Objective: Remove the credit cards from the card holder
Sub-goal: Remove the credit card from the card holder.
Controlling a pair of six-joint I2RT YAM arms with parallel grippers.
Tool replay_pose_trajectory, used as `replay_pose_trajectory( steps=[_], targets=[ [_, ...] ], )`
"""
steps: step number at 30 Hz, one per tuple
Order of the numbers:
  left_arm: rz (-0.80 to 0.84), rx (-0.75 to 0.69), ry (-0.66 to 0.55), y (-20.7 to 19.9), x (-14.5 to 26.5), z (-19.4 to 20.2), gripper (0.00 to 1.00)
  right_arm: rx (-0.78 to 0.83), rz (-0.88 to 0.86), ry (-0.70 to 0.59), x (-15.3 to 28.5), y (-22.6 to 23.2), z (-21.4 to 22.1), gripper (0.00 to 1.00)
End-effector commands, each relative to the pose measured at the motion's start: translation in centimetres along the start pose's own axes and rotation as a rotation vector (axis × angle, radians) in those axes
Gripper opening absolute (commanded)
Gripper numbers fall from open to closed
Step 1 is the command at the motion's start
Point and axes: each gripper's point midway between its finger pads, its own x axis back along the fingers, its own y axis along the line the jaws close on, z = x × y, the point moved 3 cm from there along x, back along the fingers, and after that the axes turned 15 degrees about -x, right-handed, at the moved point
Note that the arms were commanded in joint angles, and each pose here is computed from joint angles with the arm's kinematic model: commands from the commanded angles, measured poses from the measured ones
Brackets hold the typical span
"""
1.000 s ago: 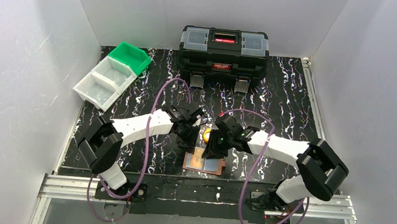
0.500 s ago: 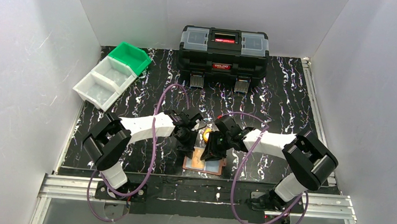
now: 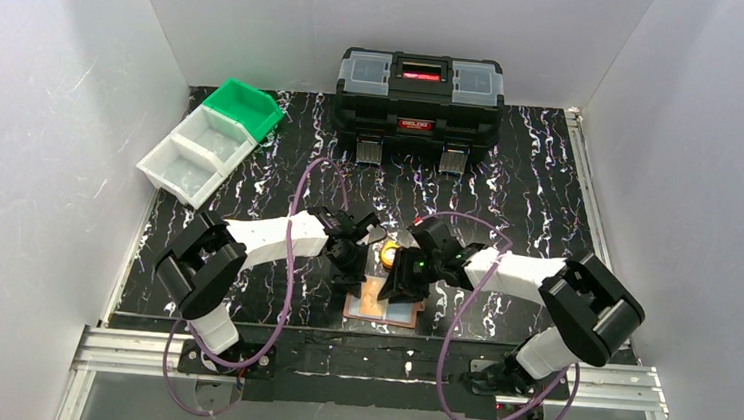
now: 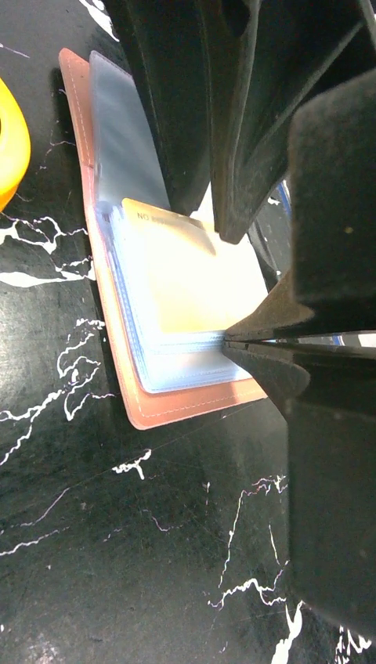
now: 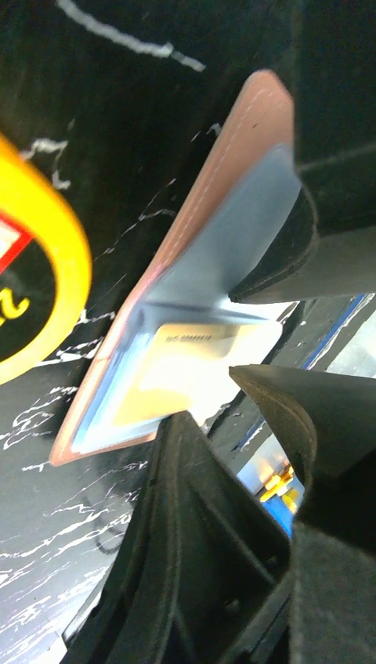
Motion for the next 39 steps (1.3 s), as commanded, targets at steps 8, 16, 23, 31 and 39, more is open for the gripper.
replay_pose_trajectory(
  steps=[8,16,23,31,39],
  targets=[
    [-0.106,0.074,0.051,1.6,-0.9,1.2,0.00,-0.039,-0.114,0.016,0.2,-0.1,0.4,0.35],
    [-0.110,0.095,0.061,1.6,-1.2,1.3,0.00,-0.074,-0.128,0.031,-0.4,-0.6,0.5,0.22],
    [-0.144,0.117,0.077,2.1,-1.4,1.8,0.00,-0.099,-0.129,0.004,0.1,-1.5,0.1,0.15],
    [-0.164,0.131,0.087,2.5,-1.5,2.1,0.00,-0.103,-0.141,-0.013,0.6,-1.9,-0.2,0.10],
    [-0.158,0.131,0.088,2.4,-1.5,2.0,0.00,-0.094,-0.179,0.007,0.3,-1.2,-0.2,0.33]
  ],
)
